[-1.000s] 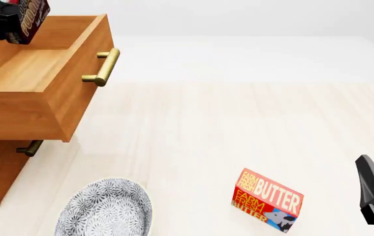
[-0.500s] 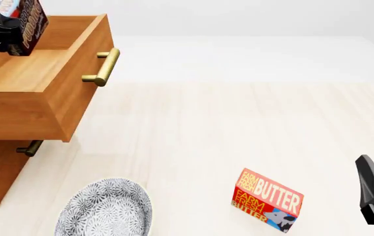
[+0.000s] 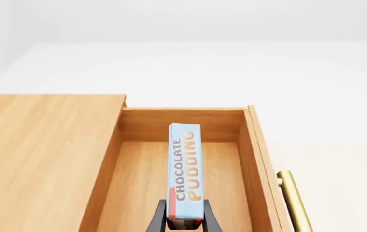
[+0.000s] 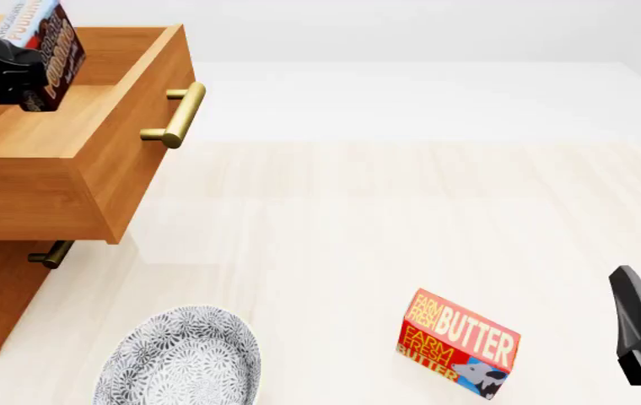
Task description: Put the chocolate pudding in the top drawer of the cabinet and close it.
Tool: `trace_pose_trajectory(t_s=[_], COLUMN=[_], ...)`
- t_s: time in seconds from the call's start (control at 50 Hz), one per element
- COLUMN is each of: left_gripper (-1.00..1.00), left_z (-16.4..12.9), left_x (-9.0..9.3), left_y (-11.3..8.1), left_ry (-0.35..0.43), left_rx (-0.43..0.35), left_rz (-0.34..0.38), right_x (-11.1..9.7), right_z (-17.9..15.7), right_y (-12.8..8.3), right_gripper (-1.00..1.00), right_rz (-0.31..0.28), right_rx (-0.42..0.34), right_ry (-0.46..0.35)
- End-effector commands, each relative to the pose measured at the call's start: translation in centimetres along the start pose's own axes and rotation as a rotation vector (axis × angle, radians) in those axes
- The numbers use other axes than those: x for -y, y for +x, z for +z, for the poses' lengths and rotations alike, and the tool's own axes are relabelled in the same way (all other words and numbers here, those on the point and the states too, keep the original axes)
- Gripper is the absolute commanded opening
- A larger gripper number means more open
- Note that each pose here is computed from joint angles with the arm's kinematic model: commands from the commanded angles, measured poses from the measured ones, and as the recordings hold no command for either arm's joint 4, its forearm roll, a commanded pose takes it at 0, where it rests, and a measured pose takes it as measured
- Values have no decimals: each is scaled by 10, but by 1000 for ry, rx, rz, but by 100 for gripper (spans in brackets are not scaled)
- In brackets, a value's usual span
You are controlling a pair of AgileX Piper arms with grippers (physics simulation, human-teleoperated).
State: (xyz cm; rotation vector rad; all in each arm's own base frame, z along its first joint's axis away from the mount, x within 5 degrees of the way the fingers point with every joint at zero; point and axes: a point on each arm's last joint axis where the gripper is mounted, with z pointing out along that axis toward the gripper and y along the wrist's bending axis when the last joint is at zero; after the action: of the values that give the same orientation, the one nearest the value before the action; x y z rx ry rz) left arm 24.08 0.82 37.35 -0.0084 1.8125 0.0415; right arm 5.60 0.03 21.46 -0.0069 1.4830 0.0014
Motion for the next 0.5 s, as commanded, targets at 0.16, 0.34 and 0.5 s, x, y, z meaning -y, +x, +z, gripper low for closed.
trace_pose_trajectory(t_s=[0.16,0.34,0.5], left_gripper=[-100,-100,-100], left_z=[16,24,32], left_x=[0,0,-1], left_y=[4,3,5], left_ry=[-1,-1,-4], left_rx=[-18,-20,-26], left_rz=[1,-8,-12], right_x=[0,0,0], right_z=[0,0,0], right_y=[0,0,0], right_gripper=[100,100,100], right_rz=[0,0,0], right_rx=[0,0,0], right_ry=[0,0,0])
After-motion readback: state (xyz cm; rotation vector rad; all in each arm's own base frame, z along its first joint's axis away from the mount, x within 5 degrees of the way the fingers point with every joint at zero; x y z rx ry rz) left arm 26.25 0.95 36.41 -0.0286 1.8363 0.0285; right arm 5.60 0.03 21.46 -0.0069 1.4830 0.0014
